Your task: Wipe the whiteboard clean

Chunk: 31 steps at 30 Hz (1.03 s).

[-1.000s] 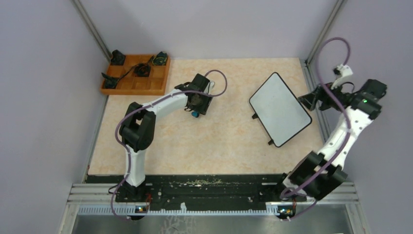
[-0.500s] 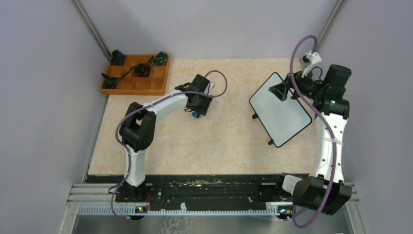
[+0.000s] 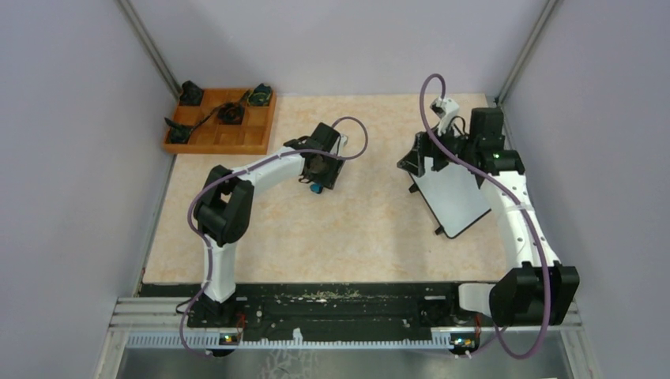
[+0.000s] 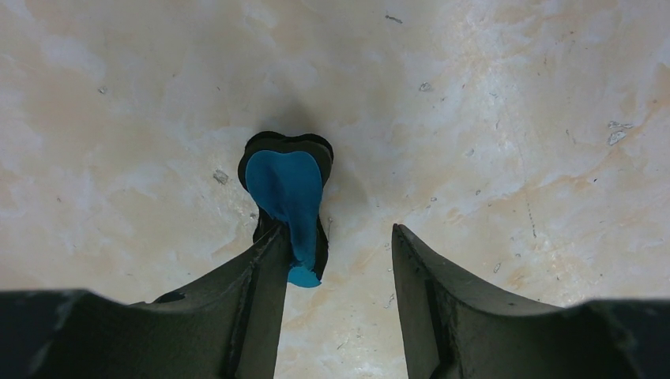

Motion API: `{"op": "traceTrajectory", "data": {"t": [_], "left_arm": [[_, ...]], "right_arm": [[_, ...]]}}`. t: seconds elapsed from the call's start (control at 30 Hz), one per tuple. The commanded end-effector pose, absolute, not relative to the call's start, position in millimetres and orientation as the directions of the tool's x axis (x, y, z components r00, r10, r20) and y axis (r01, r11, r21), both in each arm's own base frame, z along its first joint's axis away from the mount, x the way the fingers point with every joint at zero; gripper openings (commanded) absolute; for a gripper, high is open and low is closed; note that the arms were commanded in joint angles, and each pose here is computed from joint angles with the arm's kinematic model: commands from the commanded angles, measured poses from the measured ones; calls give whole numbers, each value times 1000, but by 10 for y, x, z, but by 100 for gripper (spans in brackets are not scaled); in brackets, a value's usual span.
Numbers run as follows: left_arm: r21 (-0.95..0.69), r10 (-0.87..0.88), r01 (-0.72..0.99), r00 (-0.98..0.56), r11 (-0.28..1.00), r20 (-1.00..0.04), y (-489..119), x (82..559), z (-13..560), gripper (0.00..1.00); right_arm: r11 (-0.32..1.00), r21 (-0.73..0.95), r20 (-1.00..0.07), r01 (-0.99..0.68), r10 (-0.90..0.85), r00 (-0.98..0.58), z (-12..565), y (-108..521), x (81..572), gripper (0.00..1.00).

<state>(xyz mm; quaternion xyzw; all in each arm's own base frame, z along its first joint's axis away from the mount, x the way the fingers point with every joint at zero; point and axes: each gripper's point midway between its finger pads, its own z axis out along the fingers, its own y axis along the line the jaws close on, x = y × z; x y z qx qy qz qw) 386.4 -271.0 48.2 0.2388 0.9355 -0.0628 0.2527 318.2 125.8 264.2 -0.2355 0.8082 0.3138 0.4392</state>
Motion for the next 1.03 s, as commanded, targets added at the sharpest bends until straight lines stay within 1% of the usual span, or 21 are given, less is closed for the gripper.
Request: {"op": "traceTrajectory", "data": {"t": [0.0,0.27,0.57,0.87,1.0], "left_arm": [[-12,394,476,-740,879,-546,-2771,3875,663,56],[-21,386,472,-744,881,-546,-2794,3889,618,56],[-23,376,467,-740,884,-558,-2802,3901,622,57],[-25,376,467,-742,884,-555,-2801,3892,599,57],[-26,374,465,-743,885,-556,-2792,3886,598,57]], "right_arm": [[696,267,-860,-667,-140,-490,2544,1333,3233,93],[738,178,-847,-650,-221,-483,2236,1518,3234,95],[715,164,-849,-680,-248,-466,2155,1660,3170,95],[706,169,-830,-688,-275,-486,2015,1732,3145,96],[683,166,-835,-711,-287,-470,2046,1775,3112,96]]}}
